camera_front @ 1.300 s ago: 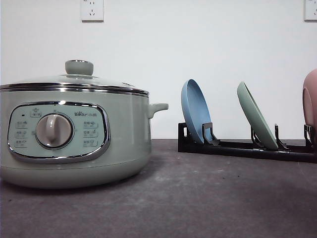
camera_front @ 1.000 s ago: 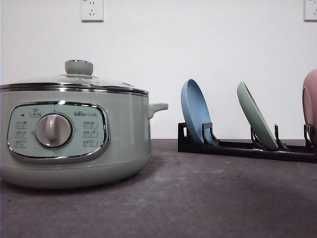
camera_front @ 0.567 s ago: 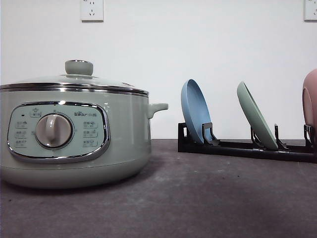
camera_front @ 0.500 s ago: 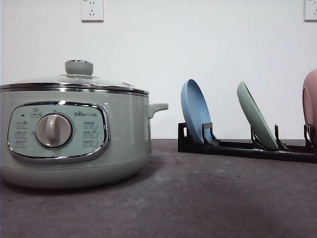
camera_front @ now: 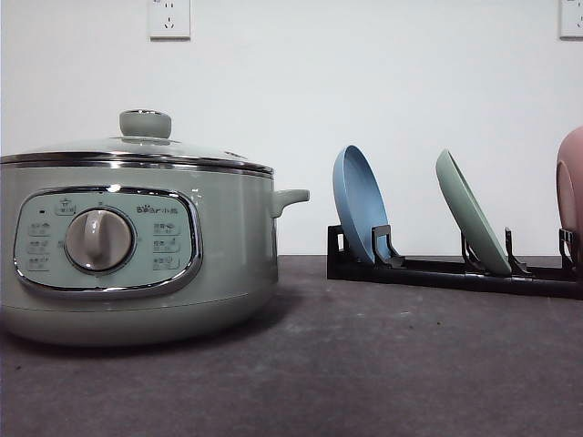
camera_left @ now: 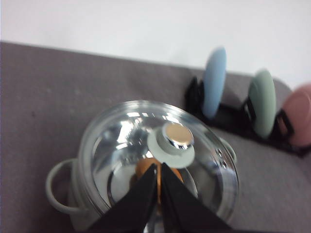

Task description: Transfer potato from steamer to green plate

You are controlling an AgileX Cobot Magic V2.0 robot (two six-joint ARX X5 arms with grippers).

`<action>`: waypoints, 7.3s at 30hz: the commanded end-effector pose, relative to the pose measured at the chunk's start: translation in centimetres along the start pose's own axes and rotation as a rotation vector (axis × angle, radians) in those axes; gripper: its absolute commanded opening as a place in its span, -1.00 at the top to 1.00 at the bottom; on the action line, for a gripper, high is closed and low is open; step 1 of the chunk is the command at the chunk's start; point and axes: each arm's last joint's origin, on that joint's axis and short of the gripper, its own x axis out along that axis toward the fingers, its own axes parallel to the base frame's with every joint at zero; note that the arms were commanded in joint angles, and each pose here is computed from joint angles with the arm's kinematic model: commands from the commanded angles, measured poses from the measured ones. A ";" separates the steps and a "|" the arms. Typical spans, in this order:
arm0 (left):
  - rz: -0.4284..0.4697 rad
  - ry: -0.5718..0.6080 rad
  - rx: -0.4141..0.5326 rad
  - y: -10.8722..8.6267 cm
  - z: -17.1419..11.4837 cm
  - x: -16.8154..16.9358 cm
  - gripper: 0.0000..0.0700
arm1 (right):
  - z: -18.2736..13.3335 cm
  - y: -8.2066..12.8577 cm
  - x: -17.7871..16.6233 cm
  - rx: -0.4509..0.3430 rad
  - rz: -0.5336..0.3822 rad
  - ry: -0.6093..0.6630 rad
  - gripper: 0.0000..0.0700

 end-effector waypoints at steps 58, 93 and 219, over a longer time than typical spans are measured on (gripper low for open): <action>-0.148 0.146 0.158 -2.0 1.3 0.1 -0.69 | 4.6 -0.4 4.7 0.088 0.104 0.128 -0.49; -0.148 0.146 0.158 -2.0 1.3 0.2 -0.69 | 6.5 -7.3 28.4 0.205 0.024 0.317 -0.48; -0.148 0.151 0.159 -2.0 1.3 0.1 -0.69 | -16.4 18.8 17.6 -0.802 0.141 1.065 0.96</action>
